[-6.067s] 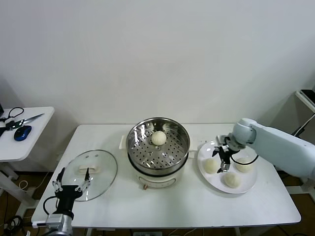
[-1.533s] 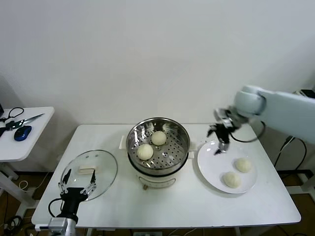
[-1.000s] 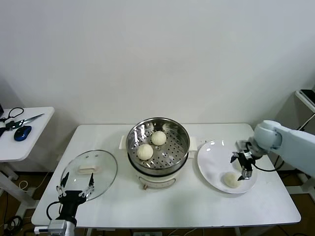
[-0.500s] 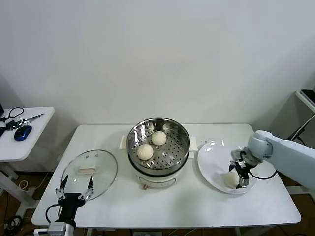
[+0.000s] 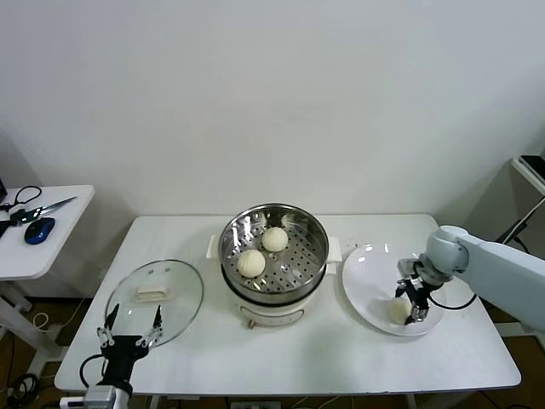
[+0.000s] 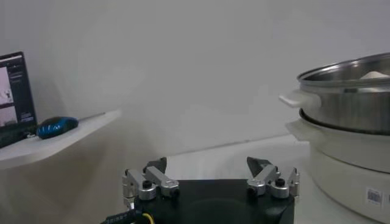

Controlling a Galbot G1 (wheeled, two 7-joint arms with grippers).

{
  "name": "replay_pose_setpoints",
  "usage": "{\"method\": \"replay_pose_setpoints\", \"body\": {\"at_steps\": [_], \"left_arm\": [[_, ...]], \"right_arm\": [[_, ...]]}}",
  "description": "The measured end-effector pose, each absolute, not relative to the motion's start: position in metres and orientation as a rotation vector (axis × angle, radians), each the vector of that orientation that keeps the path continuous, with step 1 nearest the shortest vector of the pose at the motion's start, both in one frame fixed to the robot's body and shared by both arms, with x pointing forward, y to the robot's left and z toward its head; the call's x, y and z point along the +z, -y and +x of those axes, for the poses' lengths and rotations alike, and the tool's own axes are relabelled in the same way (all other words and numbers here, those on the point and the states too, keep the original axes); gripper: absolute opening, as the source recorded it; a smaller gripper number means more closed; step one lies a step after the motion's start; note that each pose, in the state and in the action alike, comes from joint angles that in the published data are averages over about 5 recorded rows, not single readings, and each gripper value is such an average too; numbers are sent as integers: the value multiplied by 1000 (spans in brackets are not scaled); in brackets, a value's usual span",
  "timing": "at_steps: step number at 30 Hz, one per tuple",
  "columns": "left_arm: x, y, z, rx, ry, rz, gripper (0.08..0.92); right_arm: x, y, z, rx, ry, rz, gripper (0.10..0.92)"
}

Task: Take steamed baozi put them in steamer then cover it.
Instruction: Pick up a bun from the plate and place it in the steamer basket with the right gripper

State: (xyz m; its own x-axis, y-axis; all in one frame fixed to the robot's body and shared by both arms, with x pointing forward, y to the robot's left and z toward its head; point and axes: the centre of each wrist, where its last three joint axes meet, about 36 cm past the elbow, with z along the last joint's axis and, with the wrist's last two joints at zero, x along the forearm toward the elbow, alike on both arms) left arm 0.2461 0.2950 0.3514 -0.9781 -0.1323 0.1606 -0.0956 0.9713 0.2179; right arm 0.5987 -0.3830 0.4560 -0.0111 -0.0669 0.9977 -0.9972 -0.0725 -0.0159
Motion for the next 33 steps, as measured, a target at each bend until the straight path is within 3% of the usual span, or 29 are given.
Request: {"method": "replay_pose_setpoints", "body": {"at_steps": [8,16,25,33], "left_arm": [[352,-295,244,-314,2944,170,823],[352,-294,241,-315,2942,166,823],[351,-294,239,-316,2937,164,823],[353,-295,238,-317,2940,164,823]], "right_arm": [[487,378,612,1306,1225,1357,667],[573,340,644,1608,1087,1520,662],[689,249,666,2070,763,1708,665],[722,146,660,2319,419,1831,670]]}}
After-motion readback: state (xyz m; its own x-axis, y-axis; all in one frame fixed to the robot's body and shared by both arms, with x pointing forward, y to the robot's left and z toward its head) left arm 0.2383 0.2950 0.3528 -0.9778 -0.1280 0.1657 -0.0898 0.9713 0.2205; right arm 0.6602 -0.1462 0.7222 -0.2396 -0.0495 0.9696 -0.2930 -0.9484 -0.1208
